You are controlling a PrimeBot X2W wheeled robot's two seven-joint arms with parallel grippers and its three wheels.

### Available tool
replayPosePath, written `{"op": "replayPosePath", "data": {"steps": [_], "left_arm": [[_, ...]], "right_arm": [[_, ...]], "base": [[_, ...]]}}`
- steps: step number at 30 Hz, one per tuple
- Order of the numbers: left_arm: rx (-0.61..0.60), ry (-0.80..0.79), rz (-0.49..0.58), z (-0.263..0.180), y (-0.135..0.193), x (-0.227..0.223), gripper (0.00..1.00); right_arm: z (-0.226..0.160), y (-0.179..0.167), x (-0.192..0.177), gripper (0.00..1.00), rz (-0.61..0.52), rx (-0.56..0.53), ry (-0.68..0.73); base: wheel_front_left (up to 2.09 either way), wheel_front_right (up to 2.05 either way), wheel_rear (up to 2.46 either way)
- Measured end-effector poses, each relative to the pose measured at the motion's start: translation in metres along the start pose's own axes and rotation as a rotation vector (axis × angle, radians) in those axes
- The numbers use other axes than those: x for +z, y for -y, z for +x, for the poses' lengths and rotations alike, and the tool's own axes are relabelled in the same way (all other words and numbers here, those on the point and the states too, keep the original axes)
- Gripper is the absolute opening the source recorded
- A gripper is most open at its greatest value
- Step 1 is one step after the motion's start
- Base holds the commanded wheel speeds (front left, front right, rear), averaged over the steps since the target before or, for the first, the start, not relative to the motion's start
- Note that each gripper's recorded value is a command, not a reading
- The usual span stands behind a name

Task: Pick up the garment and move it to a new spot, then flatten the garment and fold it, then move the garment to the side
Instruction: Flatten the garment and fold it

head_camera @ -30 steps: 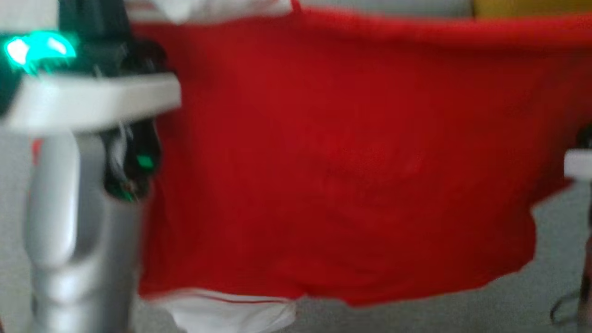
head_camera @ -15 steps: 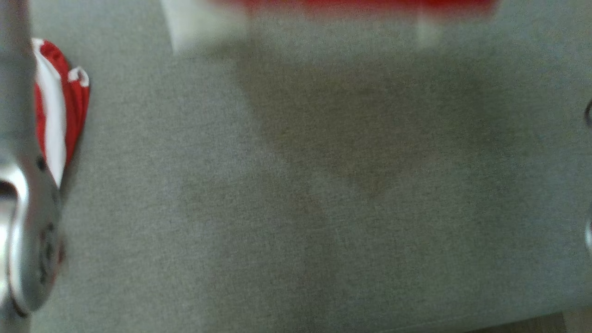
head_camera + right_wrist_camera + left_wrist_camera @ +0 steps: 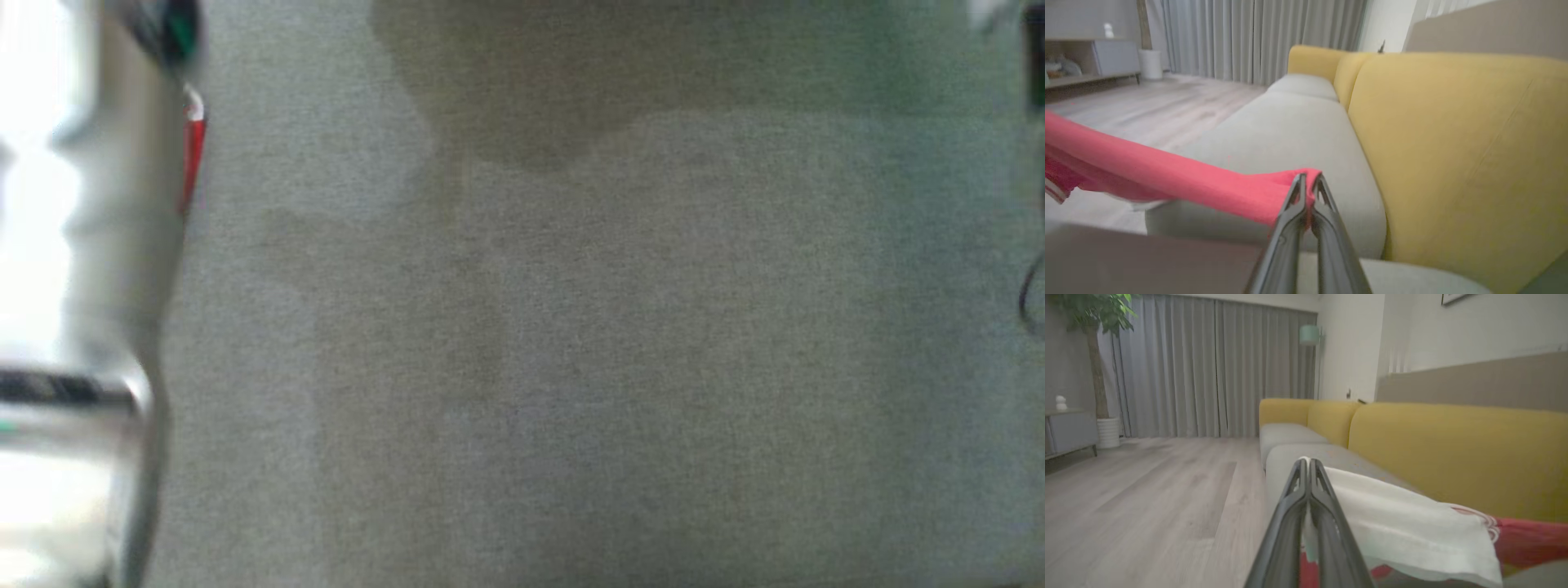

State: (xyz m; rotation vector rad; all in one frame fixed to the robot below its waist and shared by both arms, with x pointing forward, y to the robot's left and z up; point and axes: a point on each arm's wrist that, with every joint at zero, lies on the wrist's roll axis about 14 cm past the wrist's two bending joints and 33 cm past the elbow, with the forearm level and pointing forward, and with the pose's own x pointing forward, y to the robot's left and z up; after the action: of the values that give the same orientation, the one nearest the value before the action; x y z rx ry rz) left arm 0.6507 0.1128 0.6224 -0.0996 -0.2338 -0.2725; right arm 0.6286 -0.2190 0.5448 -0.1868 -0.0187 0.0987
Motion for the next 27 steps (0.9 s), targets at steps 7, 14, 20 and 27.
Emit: {"op": "replayPosePath", "data": {"steps": [7,14,20,27], "left_arm": [[-0.034,-0.301,0.070,-0.090,0.005,-0.102,0.00],[-0.131,-0.447,0.134,-0.161,0.022,-0.132,0.00],[-0.207,-0.557,0.164,-0.208,0.032,-0.134,0.00],[-0.311,-0.724,0.125,-0.276,0.055,-0.132,0.00]], "right_arm": [[-0.057,-0.019,-0.092,0.00,-0.060,0.087,-0.299],[-0.109,-0.022,-0.124,0.00,-0.091,0.153,-0.493],[-0.139,-0.024,-0.119,0.00,-0.102,0.206,-0.546],[-0.182,-0.017,-0.119,0.00,-0.072,0.226,-0.622]], "base": [[0.00,0.00,0.00],[0.00,0.00,0.00],[0.00,0.00,0.00],[0.00,0.00,0.00]]}}
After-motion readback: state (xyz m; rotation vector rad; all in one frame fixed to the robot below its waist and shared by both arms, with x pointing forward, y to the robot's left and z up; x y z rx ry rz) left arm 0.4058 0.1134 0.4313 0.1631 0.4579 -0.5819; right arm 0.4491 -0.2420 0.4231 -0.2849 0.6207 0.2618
